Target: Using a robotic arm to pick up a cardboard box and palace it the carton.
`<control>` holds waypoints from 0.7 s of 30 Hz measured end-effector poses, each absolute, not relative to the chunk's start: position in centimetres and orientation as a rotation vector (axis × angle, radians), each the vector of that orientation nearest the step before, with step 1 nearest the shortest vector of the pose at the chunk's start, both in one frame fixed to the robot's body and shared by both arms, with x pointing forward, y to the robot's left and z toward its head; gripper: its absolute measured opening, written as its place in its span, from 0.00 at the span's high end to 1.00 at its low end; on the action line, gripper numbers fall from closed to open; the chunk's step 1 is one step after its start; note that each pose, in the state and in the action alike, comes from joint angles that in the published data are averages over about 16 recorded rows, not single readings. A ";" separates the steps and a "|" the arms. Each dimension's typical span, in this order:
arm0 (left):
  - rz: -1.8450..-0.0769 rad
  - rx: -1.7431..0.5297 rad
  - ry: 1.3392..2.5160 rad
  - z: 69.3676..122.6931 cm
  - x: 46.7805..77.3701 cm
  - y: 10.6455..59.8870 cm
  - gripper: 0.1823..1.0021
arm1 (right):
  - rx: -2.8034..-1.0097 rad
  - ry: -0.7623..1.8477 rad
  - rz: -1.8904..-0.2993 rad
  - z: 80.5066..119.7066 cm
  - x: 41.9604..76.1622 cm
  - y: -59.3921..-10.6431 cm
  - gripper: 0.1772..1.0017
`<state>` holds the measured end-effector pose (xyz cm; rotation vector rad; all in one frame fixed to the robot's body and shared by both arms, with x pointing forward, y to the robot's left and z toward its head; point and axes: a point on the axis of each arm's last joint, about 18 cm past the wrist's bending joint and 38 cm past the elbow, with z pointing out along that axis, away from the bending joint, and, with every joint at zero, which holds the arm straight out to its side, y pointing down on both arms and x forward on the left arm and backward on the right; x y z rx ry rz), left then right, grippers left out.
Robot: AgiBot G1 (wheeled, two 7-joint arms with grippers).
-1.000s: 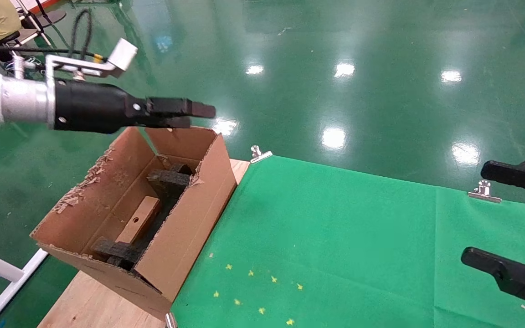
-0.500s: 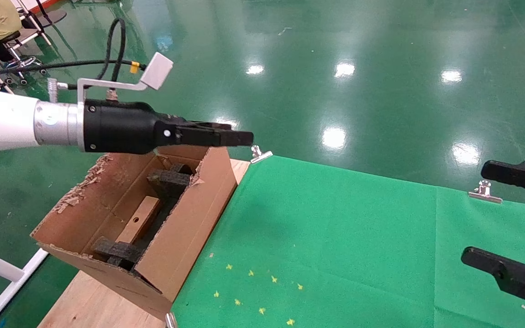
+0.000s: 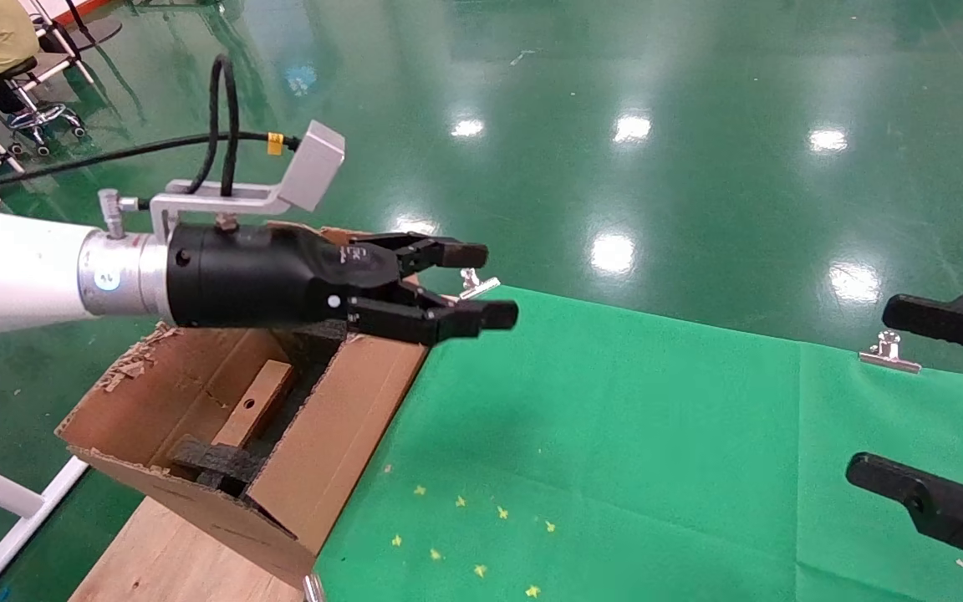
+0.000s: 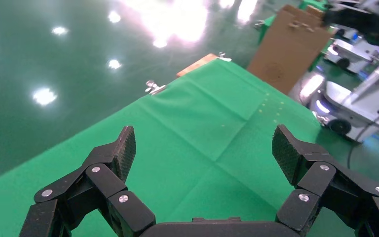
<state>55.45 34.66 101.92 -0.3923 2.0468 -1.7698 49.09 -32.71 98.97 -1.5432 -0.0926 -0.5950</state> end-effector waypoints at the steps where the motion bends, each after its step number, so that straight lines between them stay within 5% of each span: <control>1: -1.773 -0.362 2.046 101.8 55.2 34.4 0.00 | -1.543 -0.093 -0.595 99.0 49.1 -32.7 0.00; 21: -1.802 0.189 1.953 99.6 48.8 30.5 0.00 | -1.543 -0.092 -0.595 99.0 49.1 -32.7 0.00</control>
